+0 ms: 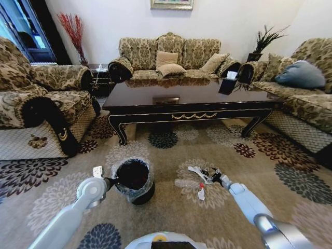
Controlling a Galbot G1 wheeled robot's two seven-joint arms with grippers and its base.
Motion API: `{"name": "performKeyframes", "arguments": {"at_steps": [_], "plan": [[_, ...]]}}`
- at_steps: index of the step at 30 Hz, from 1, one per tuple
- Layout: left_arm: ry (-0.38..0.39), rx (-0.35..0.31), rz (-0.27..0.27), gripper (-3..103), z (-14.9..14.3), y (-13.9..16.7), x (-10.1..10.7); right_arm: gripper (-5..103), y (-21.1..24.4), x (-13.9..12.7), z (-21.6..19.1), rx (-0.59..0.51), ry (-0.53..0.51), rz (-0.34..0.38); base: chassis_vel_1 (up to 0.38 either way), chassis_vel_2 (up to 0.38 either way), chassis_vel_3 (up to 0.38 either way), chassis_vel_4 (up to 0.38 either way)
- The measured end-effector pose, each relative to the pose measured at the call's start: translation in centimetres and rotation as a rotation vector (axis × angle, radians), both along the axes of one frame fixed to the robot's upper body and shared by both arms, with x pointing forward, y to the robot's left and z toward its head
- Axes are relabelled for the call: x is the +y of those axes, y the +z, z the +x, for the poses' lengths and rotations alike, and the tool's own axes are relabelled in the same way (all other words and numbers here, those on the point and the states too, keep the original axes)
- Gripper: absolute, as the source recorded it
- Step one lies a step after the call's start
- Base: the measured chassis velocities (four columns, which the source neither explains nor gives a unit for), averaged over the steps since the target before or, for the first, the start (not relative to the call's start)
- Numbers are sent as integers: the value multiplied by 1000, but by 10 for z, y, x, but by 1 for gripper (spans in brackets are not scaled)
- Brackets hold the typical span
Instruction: Move to the front of the table and pick up the trash from the floor, then place it into the trash bin.
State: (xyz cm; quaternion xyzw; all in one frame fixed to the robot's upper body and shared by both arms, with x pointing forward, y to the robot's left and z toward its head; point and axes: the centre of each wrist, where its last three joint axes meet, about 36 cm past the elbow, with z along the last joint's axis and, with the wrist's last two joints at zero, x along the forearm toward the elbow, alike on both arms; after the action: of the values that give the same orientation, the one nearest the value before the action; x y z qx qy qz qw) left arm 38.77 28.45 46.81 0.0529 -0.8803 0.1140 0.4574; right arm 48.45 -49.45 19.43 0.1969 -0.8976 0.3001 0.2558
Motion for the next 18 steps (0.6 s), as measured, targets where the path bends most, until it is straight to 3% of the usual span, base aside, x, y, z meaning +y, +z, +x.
{"name": "performKeyframes", "arguments": {"at_steps": [12,18], "plan": [[6,-3,4,0,-1,1,3,102,2,6,7,-22,-24,21,0,0,0,0],[8,-5,8,0,-3,3,5,82,0,10,8,-17,-4,17,0,0,0,0]]}}
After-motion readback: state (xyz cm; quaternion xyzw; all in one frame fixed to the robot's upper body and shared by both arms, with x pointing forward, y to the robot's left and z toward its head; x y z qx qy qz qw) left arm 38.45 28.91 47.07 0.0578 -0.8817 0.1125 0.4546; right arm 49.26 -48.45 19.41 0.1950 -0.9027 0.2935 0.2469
